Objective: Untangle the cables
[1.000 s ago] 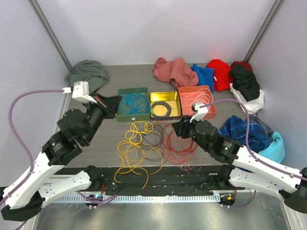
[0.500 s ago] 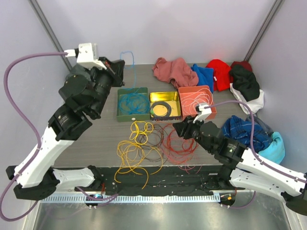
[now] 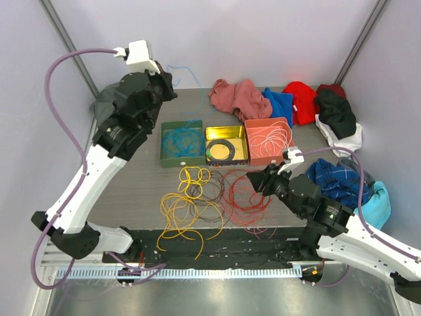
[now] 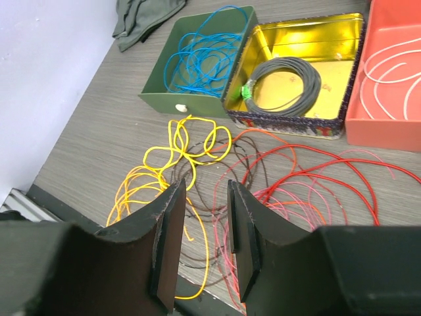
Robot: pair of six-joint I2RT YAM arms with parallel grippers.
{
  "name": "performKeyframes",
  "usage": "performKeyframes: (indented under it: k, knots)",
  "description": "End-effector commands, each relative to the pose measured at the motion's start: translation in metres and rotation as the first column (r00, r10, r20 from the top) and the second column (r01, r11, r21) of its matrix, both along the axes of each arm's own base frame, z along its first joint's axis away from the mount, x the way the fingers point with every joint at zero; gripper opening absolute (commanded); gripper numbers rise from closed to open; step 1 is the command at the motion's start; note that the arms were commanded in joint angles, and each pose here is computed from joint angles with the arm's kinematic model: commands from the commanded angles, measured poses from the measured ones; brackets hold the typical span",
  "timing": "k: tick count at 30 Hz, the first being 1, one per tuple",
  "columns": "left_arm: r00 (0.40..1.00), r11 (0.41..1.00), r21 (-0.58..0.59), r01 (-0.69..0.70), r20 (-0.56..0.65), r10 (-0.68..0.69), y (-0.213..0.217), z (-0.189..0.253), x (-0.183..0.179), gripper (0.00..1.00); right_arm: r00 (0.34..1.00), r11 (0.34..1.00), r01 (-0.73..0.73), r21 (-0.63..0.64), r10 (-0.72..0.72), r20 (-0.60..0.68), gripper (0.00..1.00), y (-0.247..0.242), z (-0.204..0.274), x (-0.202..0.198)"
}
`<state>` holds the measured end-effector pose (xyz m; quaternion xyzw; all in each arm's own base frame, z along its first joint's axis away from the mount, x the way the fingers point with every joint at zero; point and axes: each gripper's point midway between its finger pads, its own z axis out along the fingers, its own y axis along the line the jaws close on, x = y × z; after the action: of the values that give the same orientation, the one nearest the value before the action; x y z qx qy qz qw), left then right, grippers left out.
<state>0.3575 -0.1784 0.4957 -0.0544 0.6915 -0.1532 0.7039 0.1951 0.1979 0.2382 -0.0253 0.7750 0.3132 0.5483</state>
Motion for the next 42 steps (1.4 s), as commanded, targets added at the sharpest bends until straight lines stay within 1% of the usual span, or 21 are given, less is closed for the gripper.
performKeyframes:
  k: [1, 2, 8, 9, 15, 22, 25, 28, 29, 30, 31, 32, 33, 34, 36, 37, 40, 42]
  knots:
    - [0.99, 0.999, -0.036, 0.021, -0.138, -0.026, -0.005, -0.059, 0.017, 0.0, 0.999, 0.999, 0.04, -0.003, -0.04, 0.009, 0.4, -0.009, -0.002, 0.001]
    - [0.986, 0.999, -0.029, 0.014, -0.166, -0.019, -0.005, -0.076, 0.022, 0.0, 0.999, 0.999, 0.041, -0.006, -0.041, 0.009, 0.4, -0.01, -0.002, 0.001]
    - [0.971, 0.999, -0.027, -0.036, -0.238, 0.028, 0.008, -0.123, 0.043, 0.0, 0.998, 0.998, 0.057, -0.026, -0.057, 0.011, 0.4, -0.013, -0.005, 0.003]
    - [0.971, 0.998, -0.035, -0.049, -0.234, 0.039, 0.012, -0.126, 0.048, 0.0, 0.998, 0.998, 0.062, -0.028, -0.062, 0.009, 0.4, -0.014, -0.007, 0.003]
    - [0.952, 0.996, -0.051, -0.069, -0.301, 0.05, 0.019, -0.173, 0.063, 0.0, 0.998, 0.997, 0.065, -0.047, -0.064, 0.008, 0.4, -0.013, -0.01, 0.005]
    - [0.93, 0.997, -0.071, -0.027, -0.367, -0.001, 0.009, -0.209, 0.057, 0.0, 0.998, 0.995, 0.066, -0.075, -0.066, 0.004, 0.4, -0.011, -0.015, 0.008]
    - [0.901, 0.998, -0.056, -0.031, -0.434, 0.004, 0.01, -0.244, 0.051, 0.0, 0.998, 0.995, 0.064, -0.081, -0.064, 0.0, 0.4, -0.009, -0.017, 0.009]
    - [0.88, 0.998, -0.047, -0.033, -0.474, 0.007, 0.012, -0.263, 0.044, 0.0, 0.998, 0.995, 0.057, -0.08, -0.057, -0.001, 0.4, -0.007, -0.018, 0.009]
    - [0.878, 0.998, -0.045, -0.033, -0.478, 0.008, 0.013, -0.263, 0.043, 0.01, 0.998, 0.995, 0.057, -0.076, -0.057, 0.001, 0.4, -0.006, -0.016, 0.009]
    - [0.871, 0.999, -0.036, -0.037, -0.491, 0.014, 0.015, -0.265, 0.04, 0.11, 0.998, 0.995, 0.055, -0.079, -0.055, -0.001, 0.4, -0.006, -0.017, 0.009]
    - [0.88, 0.998, -0.037, -0.047, -0.474, 0.024, 0.018, -0.256, 0.038, 0.38, 0.998, 0.995, 0.056, -0.08, -0.057, 0.0, 0.4, -0.006, -0.017, 0.009]
    - [0.889, 0.998, -0.038, -0.054, -0.457, 0.031, 0.021, -0.249, 0.037, 0.49, 0.998, 0.995, 0.058, -0.078, -0.058, 0.002, 0.4, -0.006, -0.016, 0.009]
    - [0.9, 0.997, -0.046, -0.066, -0.434, 0.039, 0.024, -0.238, 0.037, 0.57, 0.998, 0.995, 0.061, -0.081, -0.061, 0.003, 0.4, -0.007, -0.016, 0.01]
    - [0.919, 0.995, -0.053, -0.079, -0.391, 0.052, 0.03, -0.218, 0.034, 0.8, 0.998, 0.995, 0.063, -0.081, -0.063, 0.005, 0.4, -0.007, -0.015, 0.01]
    - [0.934, 0.995, -0.063, -0.083, -0.352, 0.056, 0.035, -0.197, 0.03, 1.0, 0.998, 0.995, 0.063, -0.081, -0.062, 0.008, 0.4, -0.007, -0.014, 0.011]
    - [0.95, 0.994, -0.077, -0.081, -0.309, 0.054, 0.038, -0.174, 0.025, 1.0, 0.998, 0.995, 0.063, -0.081, -0.063, 0.007, 0.4, -0.006, -0.014, 0.011]
    - [0.963, 0.993, -0.09, -0.076, -0.264, 0.05, 0.045, -0.149, 0.012, 1.0, 0.998, 0.995, 0.064, -0.077, -0.064, 0.004, 0.4, -0.006, -0.014, 0.011]
    - [0.973, 0.991, -0.114, -0.069, -0.225, 0.042, 0.052, -0.132, -0.004, 1.0, 0.998, 0.995, 0.07, -0.073, -0.07, 0.001, 0.4, -0.007, -0.014, 0.011]
